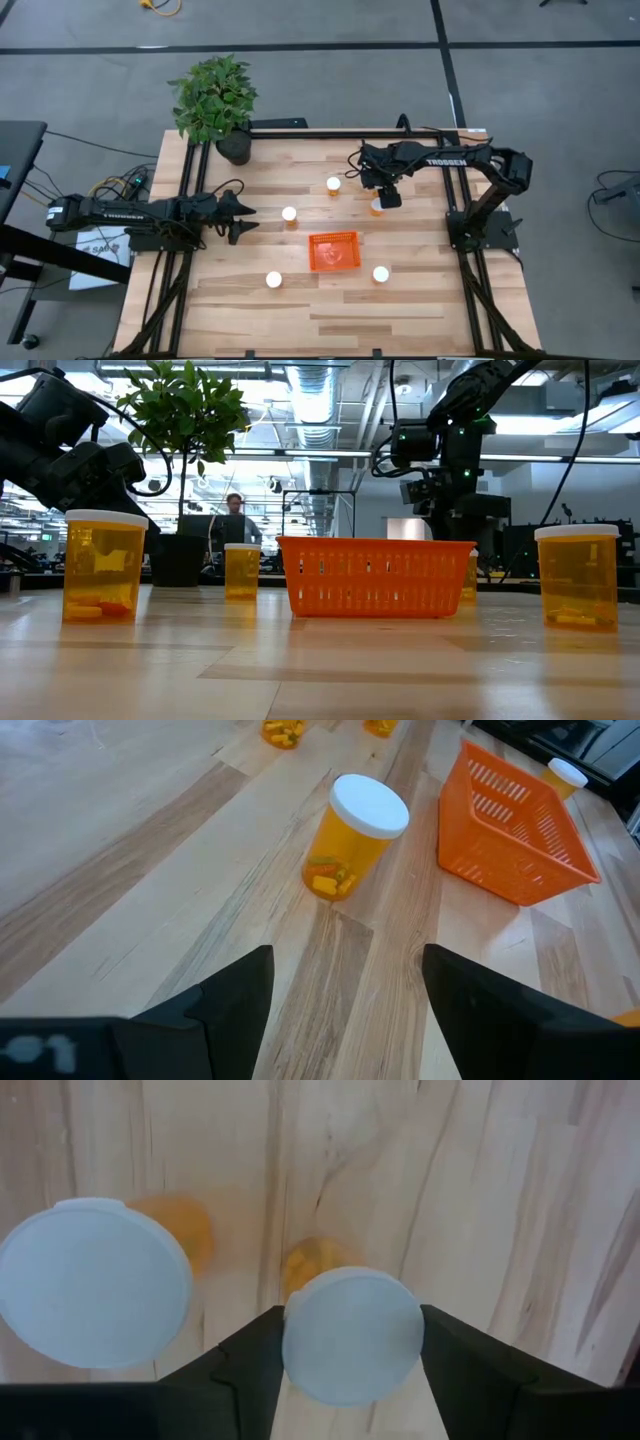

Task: Pick and place pill bottles into a basket
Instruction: Put the orange pill bottle into the orange bin

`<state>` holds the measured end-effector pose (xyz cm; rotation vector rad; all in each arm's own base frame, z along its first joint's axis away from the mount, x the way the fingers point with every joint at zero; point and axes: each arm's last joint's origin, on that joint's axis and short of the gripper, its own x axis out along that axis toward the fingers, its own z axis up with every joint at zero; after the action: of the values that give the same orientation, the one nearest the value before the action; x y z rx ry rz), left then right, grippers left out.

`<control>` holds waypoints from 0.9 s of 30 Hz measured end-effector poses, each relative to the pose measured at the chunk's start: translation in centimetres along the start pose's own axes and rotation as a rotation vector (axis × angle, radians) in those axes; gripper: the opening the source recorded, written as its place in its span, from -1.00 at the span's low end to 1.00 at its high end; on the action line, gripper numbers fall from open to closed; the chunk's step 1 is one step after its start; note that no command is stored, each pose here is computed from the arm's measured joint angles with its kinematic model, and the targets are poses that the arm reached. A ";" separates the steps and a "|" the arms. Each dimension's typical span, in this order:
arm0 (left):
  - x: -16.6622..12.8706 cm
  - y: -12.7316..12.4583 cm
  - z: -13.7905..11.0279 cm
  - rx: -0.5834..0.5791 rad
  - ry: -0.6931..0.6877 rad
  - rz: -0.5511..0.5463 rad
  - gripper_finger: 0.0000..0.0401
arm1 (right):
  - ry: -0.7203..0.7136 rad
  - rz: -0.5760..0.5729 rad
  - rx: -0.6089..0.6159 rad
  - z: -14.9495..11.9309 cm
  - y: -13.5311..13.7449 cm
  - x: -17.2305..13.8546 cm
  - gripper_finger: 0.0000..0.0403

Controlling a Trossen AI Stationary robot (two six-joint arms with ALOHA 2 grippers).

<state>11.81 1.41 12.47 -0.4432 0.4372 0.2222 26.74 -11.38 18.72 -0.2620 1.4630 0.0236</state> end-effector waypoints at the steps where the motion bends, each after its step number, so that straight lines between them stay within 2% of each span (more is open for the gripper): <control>1: 0.0 0.0 0.0 0.000 0.000 0.000 0.22 | 0.002 0.002 -0.005 0.0 0.0 -0.1 0.02; 6: 0.0 0.0 0.0 0.000 -0.001 0.001 0.22 | -0.013 -0.035 -0.020 0.6 -0.5 -0.9 0.08; 18: 0.0 0.0 0.0 0.000 -0.001 0.001 0.22 | -0.075 -0.076 -0.022 2.3 -1.9 -4.5 0.03; 27: 0.0 0.0 0.0 0.000 -0.001 0.001 0.22 | -0.096 -0.074 -0.083 3.9 -0.8 -7.6 0.05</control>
<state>11.81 1.41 12.47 -0.4430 0.4368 0.2232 29.88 -10.31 26.61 -0.3775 1.3580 0.0361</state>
